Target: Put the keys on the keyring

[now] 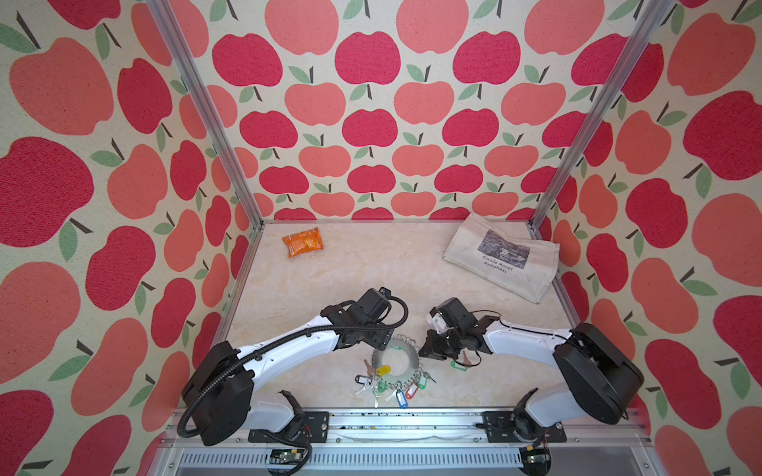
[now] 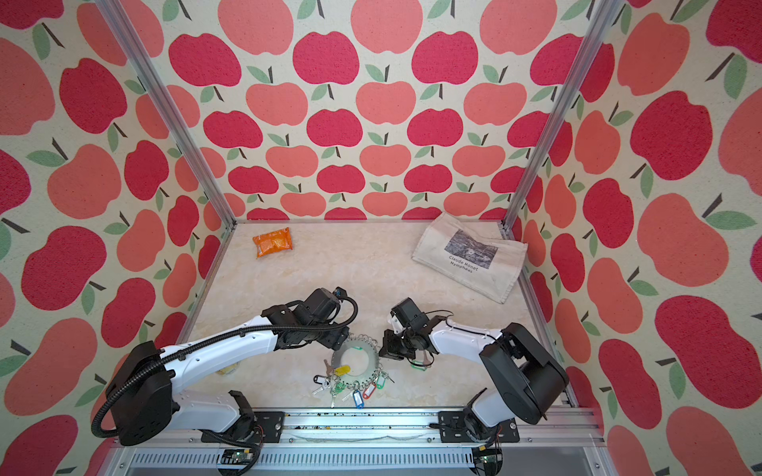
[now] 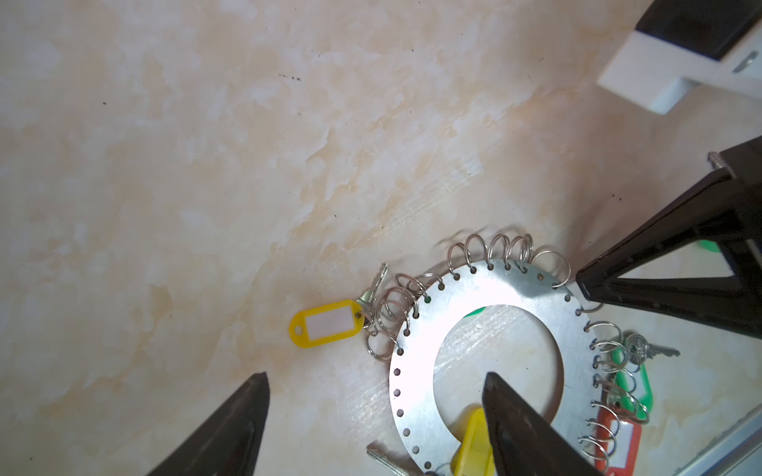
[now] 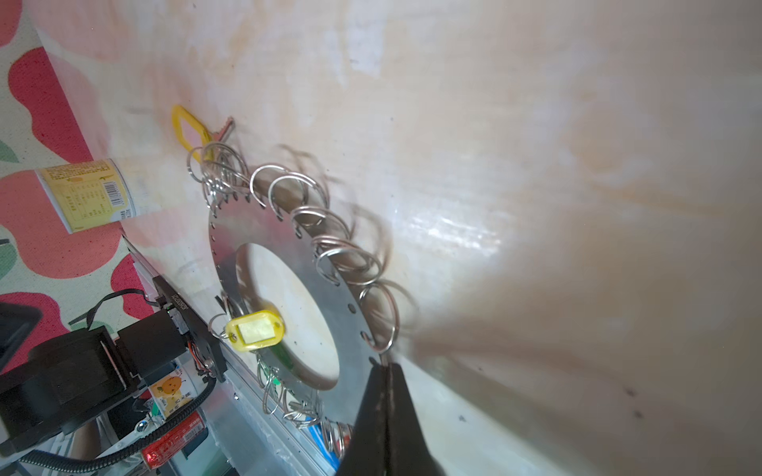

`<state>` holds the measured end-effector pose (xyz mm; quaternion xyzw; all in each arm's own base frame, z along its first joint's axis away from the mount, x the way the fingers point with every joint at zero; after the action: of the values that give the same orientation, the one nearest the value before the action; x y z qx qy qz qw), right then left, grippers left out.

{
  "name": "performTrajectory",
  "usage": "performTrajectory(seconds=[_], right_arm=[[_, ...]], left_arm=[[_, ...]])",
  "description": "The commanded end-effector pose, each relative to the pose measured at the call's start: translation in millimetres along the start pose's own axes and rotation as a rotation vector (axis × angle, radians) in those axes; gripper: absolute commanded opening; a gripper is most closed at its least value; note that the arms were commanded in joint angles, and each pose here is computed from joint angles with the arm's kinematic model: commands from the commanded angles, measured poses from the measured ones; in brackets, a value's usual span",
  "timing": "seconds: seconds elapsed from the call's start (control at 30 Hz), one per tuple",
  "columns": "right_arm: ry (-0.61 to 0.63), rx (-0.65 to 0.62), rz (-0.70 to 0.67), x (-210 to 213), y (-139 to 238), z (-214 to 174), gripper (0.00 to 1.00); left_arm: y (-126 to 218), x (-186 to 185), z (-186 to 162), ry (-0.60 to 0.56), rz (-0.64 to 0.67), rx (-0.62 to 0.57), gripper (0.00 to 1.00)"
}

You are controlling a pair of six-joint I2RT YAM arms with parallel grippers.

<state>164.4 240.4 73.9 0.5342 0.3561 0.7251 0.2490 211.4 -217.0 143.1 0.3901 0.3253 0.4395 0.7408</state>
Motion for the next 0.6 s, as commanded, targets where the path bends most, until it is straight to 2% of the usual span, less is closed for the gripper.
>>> performTrajectory(seconds=[0.0, 0.17, 0.27, 0.37, 0.43, 0.57], right_arm=[[0.099, -0.087, -0.009, 13, 23, 7, 0.00], [0.285, -0.224, -0.013, 43, 66, 21, 0.00], [0.474, -0.319, 0.005, 70, 96, 28, 0.00], [0.656, -0.407, 0.048, 97, 125, 30, 0.00], [0.766, -0.463, 0.086, 115, 145, 30, 0.00], [0.927, -0.589, 0.130, 140, 181, 28, 0.00]], left_arm=[[11, 4, 6, 0.014, 0.011, -0.050, 0.83], [30, -1, 19, -0.007, -0.030, -0.155, 0.81], [52, -6, 35, -0.027, -0.086, -0.267, 0.80], [82, -20, 55, -0.080, -0.194, -0.402, 0.78], [115, -31, 66, -0.133, -0.316, -0.519, 0.76], [158, -52, 75, -0.252, -0.503, -0.647, 0.73]])
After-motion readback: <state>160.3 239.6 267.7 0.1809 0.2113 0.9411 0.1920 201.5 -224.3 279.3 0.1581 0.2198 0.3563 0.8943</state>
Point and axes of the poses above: each gripper's point midway between its finger pads, its own y axis back along the fingers, its own x axis along the line the jaws close on, z = x × y, the point moved 5 cm from there along y, back along the fingers, and after that the axes turned 11 degrees about y, right-handed, at the moved point
